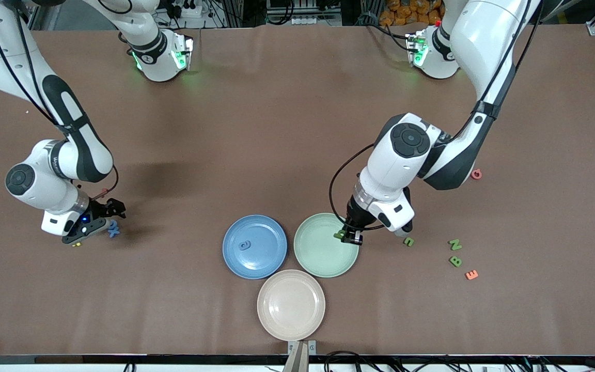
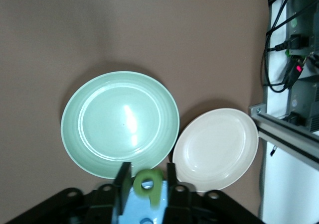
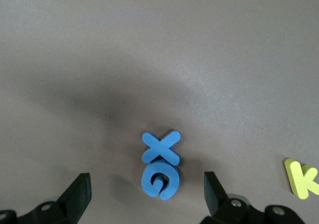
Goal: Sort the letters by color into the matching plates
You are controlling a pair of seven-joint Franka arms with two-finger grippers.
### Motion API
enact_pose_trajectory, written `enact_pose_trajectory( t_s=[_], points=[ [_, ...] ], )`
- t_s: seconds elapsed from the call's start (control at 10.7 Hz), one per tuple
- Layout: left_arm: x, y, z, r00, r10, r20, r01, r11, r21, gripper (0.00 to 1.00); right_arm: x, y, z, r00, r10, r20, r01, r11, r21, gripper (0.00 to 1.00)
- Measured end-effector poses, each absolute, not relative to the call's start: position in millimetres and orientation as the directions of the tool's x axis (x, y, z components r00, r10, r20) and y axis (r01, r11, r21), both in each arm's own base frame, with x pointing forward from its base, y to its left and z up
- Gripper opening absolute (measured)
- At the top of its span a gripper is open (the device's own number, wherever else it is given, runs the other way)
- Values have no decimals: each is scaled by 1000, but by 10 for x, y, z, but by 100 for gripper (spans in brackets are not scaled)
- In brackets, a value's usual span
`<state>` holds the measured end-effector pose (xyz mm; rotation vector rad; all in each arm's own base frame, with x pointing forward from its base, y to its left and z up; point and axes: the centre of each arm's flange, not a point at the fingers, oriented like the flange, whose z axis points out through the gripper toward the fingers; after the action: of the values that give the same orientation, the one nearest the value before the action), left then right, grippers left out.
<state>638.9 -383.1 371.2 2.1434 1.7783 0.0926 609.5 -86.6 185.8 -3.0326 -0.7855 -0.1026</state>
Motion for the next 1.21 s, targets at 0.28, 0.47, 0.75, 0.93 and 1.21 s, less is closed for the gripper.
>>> enact_pose_trajectory(
  t_s=[0.28,0.47,0.75,0.93,1.21],
  points=[
    [6210,-4052,3624,258,953,-157,936,-206,285,74,6098,-838,1826,870,488,75,488,-873,14,86],
    [6205,-4026,3574,254,956,-147,940,-208,271,98,6095,-838,1790,870,487,77,488,-873,15,78],
    [6336,-3779,3493,222,968,-114,950,-188,251,100,6099,-837,1735,869,487,87,487,-873,20,69],
    [6419,-3572,3380,219,972,-80,955,-197,221,100,6106,-820,1713,867,489,95,489,-872,25,60],
    [6525,-3171,3043,192,981,-5,974,-190,120,100,6116,-791,1732,864,494,99,494,-869,28,47]
  ],
)
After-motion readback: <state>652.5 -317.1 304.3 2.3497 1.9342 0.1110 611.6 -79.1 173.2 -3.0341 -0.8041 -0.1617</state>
